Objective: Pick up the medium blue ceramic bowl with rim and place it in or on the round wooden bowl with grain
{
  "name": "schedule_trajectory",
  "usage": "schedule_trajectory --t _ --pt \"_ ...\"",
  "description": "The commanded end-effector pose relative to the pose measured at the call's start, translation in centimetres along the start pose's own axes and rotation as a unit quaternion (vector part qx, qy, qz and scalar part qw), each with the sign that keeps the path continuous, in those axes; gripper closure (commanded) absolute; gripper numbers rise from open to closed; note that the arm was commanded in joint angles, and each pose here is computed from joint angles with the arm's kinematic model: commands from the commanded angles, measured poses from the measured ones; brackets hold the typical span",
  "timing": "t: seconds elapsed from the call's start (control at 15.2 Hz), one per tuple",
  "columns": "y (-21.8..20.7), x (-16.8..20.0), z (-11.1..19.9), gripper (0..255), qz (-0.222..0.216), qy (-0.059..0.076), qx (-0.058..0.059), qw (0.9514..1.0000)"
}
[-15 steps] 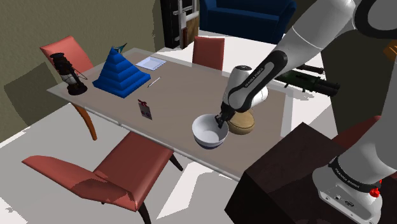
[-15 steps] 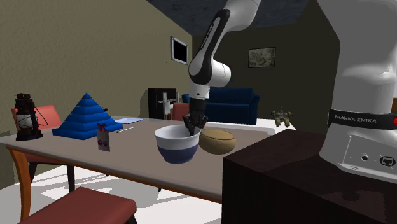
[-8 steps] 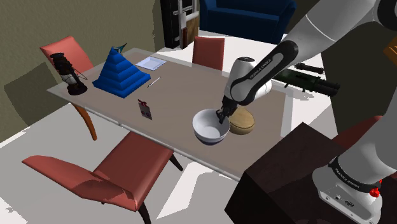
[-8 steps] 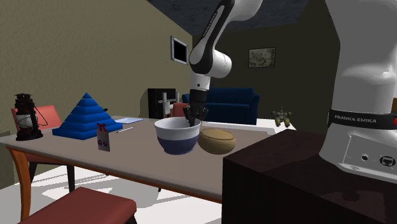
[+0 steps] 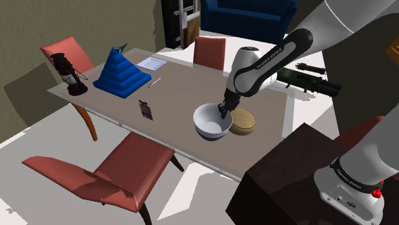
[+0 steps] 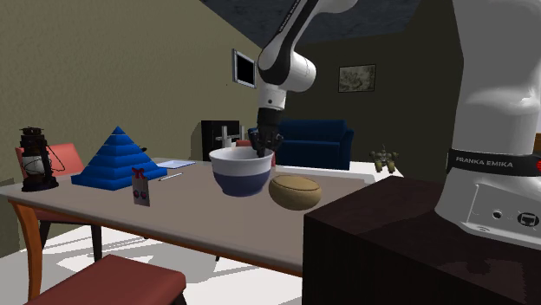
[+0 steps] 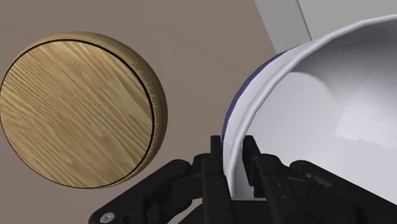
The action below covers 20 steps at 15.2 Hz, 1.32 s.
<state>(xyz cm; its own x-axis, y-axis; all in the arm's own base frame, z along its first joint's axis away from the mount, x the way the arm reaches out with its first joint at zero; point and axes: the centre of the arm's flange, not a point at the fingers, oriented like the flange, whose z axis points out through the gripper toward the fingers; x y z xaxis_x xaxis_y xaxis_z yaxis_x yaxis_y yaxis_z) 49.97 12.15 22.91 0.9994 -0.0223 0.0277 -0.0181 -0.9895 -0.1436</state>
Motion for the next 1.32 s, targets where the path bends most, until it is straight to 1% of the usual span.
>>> schedule_trajectory --t 0.0,0.53,1.25 --pt "-0.2 0.0 -1.0 255 0.0 0.0 0.0 1.0" --pt "-0.7 0.1 -4.9 255 0.0 0.0 0.0 1.0" --pt "13.3 0.6 -8.6 255 0.0 0.0 0.0 1.0"
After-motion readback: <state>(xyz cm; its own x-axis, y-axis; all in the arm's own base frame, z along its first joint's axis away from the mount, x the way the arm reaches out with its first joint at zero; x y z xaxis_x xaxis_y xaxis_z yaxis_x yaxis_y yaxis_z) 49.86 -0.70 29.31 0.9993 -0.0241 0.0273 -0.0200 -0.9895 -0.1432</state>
